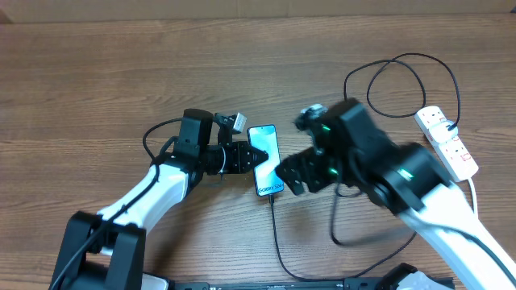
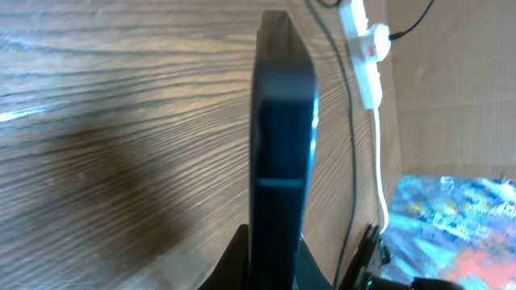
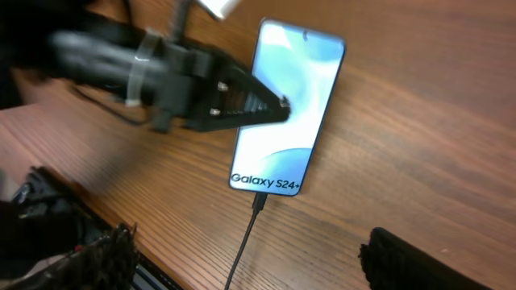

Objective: Plug charger to phone and switch on socket
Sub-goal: 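Lower the plugged phone flat onto the table with the left gripper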

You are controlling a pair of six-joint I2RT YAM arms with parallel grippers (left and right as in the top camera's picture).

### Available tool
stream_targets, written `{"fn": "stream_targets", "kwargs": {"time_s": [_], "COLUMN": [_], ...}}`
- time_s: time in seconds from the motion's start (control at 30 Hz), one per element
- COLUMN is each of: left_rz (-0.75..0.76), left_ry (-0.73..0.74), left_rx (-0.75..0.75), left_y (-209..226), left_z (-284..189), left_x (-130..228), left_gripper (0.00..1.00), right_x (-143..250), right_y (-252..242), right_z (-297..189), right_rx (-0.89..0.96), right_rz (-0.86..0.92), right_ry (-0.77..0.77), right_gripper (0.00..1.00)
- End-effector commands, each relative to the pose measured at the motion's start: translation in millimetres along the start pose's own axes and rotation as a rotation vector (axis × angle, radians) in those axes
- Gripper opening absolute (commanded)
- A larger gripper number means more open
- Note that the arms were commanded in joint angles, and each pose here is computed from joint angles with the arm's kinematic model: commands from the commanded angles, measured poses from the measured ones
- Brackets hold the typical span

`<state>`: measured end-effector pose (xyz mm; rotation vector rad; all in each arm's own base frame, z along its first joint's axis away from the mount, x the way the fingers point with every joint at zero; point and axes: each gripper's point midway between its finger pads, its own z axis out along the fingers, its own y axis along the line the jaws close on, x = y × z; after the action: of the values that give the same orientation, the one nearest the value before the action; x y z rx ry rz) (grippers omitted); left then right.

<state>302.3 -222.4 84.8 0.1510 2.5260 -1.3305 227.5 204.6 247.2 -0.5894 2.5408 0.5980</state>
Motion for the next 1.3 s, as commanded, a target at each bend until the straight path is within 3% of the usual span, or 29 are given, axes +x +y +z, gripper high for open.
{"fn": "stream_targets", "kwargs": {"time_s": [0.0,0.2,0.23,0.3,0.57,0.87,1.13,1.27], "left_rz": [0.014,-0.14,-0.158,-0.17,-0.2,-0.068,0.087,0.087], "left_ry": [0.056,0.085,0.09,0.094,0.128,0.169,0.185,0.199], "left_rx": [0.076,0.18,0.164,0.133,-0.028,-0.111,-0.001,0.009], "left_y": [16,52,58,64,89,86,67,70], "left_z": [6,3,5,6,6,-2,4,7], "left_x": [6,9,12,14,24,4,5,9], "left_gripper": [0.04,0.05,0.13,0.16,0.13,0.12,0.09,0.08], "right_x": [-10,7,10,11,11,11,15,15], "right_y": [8,8,6,4,3,-1,-5,-5], "right_z": [-38,-56,-56,-56,-56,-56,-56,-56], "right_rx": [-0.016,-0.013,-0.001,0.008,0.012,0.039,0.06,0.06], "right_rz": [-0.019,-0.017,-0.013,-0.012,-0.011,-0.009,-0.005,-0.005], "right_ry": [-0.121,-0.115,-0.105,-0.102,-0.101,-0.102,-0.089,-0.089], "right_gripper": [0.93,1.0,1.0,1.0,1.0,1.0,1.0,1.0]}}
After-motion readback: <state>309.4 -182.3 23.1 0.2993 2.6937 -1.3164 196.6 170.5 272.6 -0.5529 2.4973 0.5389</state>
